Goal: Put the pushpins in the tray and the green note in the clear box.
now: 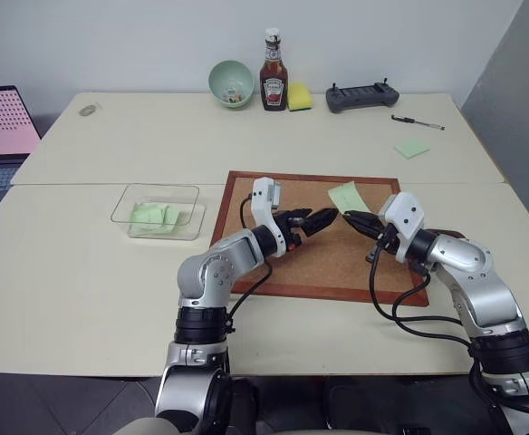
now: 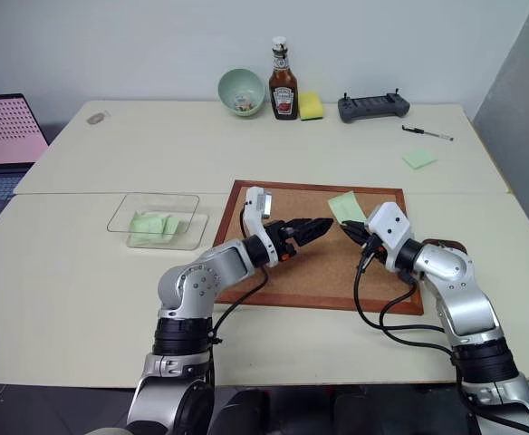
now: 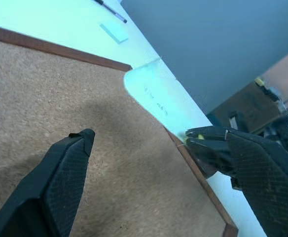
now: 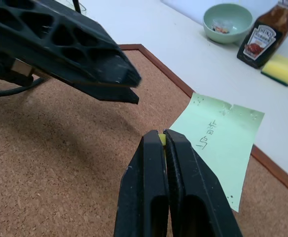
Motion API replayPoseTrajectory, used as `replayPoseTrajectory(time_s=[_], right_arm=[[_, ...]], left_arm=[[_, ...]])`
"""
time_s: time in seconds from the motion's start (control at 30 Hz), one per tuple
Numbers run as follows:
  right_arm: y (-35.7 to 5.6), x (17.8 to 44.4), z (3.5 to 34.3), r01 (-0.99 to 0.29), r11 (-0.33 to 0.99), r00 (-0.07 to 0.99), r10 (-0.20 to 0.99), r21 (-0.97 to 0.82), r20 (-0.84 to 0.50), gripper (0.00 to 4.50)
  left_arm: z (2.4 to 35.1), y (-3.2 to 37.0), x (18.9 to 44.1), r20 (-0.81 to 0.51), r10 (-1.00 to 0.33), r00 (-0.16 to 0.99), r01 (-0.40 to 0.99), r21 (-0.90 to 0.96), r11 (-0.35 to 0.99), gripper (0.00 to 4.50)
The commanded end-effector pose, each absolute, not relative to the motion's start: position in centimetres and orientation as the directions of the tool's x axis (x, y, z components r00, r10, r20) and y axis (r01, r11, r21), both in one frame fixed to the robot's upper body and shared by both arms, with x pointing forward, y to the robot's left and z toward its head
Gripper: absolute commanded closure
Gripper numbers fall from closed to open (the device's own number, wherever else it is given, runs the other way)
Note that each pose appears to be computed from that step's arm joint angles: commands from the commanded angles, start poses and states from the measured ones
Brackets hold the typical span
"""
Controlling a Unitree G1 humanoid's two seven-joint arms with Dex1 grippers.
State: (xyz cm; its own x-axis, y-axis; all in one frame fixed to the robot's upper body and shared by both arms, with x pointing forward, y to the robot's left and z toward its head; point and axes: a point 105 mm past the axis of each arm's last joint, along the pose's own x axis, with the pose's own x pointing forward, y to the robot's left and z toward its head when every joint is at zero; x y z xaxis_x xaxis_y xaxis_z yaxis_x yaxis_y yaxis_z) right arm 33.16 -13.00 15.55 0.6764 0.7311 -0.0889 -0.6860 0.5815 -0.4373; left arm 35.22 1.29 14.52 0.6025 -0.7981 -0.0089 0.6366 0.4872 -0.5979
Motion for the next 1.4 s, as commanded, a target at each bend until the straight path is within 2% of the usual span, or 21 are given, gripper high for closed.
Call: replayPoseTrajectory(time_s=[0.03, 0.57, 0.7, 0.87, 0.9, 0.93, 1.4], right_arm=[[-12.0, 32.4, 17.4, -0.677, 0.529, 0.638, 0.769, -0.511, -0.049, 4.5], [-10.8, 31.2, 17.7, -0.691, 0.455, 0.589, 0.804, -0.563, -0.073, 4.5], [-10.8, 31.2, 17.8, -0.689, 0.457, 0.591, 0.804, -0.562, -0.071, 4.5], [-10.7, 31.1, 18.0, -0.686, 0.462, 0.592, 0.804, -0.562, -0.062, 4.5], [-10.7, 31.1, 18.0, -0.686, 0.462, 0.591, 0.804, -0.562, -0.061, 4.5], [-10.7, 31.1, 18.0, -0.686, 0.462, 0.591, 0.804, -0.563, -0.06, 4.5], [-10.7, 31.2, 18.9, -0.672, 0.479, 0.6, 0.8, -0.565, -0.035, 4.5]], left_arm=[[15.3, 0.4, 35.6, 0.017, -0.804, 0.595, 0.624, -0.64, 0.448, 0.01], [15.6, -2.3, 36.5, 0.044, -0.841, 0.539, 0.606, -0.714, 0.351, 0.01], [15.5, -2.6, 36.4, 0.047, -0.846, 0.531, 0.596, -0.73, 0.335, 0.63], [15.6, -2.7, 36.3, 0.059, -0.852, 0.521, 0.592, -0.743, 0.311, 1.57], [15.6, -2.7, 36.3, 0.062, -0.852, 0.519, 0.593, -0.745, 0.307, 1.89], [15.6, -2.7, 36.3, 0.064, -0.853, 0.518, 0.593, -0.746, 0.304, 1.96], [16.0, -2.2, 36.4, 0.103, -0.84, 0.533, 0.574, -0.774, 0.269, 4.48]])
